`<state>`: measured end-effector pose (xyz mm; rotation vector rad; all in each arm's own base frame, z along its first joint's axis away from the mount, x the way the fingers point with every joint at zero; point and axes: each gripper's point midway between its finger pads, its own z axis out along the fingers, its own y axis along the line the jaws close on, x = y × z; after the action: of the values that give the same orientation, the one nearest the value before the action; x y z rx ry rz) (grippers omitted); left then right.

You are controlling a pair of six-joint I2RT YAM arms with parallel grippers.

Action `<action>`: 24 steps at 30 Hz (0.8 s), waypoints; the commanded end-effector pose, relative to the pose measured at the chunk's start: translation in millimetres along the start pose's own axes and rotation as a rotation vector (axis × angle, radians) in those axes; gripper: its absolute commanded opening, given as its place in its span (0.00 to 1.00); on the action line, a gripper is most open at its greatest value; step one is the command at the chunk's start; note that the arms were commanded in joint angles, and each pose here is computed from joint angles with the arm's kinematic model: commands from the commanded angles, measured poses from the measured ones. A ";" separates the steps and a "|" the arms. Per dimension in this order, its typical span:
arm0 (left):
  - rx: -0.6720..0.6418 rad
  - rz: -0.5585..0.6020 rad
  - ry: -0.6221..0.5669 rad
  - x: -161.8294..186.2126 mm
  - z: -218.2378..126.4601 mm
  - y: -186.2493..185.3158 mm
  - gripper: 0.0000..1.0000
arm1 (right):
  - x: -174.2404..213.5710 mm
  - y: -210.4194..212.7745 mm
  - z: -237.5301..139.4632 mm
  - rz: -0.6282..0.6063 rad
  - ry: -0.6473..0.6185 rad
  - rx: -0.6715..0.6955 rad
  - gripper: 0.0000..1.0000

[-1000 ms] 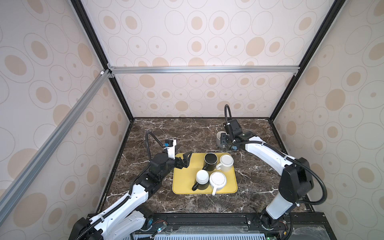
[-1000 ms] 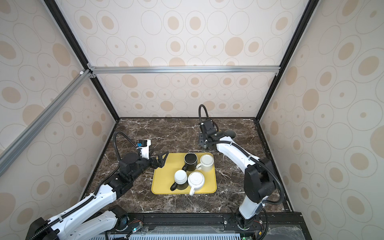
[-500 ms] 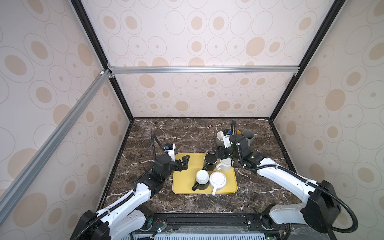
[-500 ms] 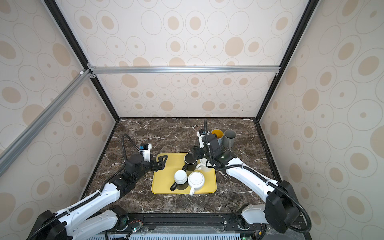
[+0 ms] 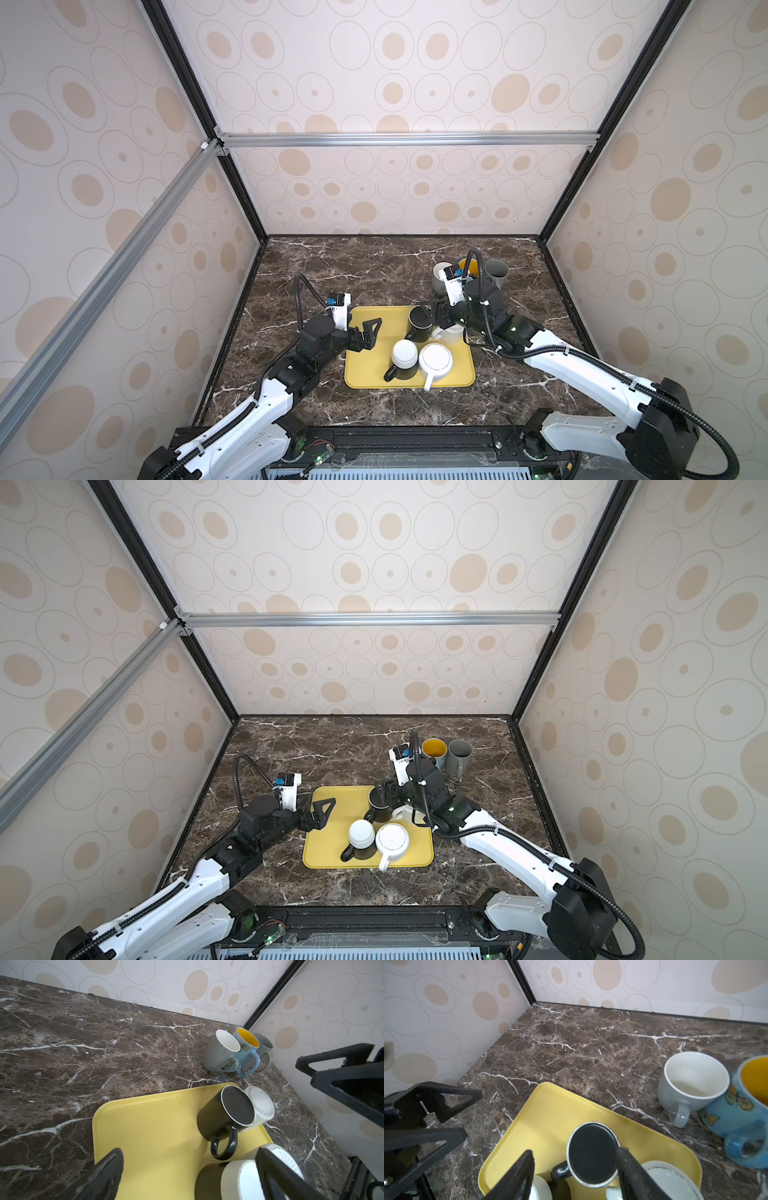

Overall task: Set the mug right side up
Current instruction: 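Lower the left gripper over the upside-down white mug on the tray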

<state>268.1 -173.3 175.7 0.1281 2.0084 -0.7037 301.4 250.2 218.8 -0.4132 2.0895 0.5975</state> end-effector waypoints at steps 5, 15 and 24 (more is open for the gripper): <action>0.048 -0.003 0.088 17.7 -4.6 -11.4 1.00 | 10.1 -15.5 0.1 0.063 0.033 0.090 0.65; 0.056 0.156 0.275 47.6 -6.2 -49.4 1.00 | 13.5 -22.9 -0.6 0.047 0.052 0.132 0.63; 0.007 0.299 0.368 40.4 -10.7 -59.3 0.91 | 3.5 -33.2 -12.7 0.020 -0.009 0.192 0.63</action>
<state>217.8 -230.4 166.4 0.5068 2.2485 -0.6334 308.6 224.0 206.1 -0.2885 2.1495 0.4484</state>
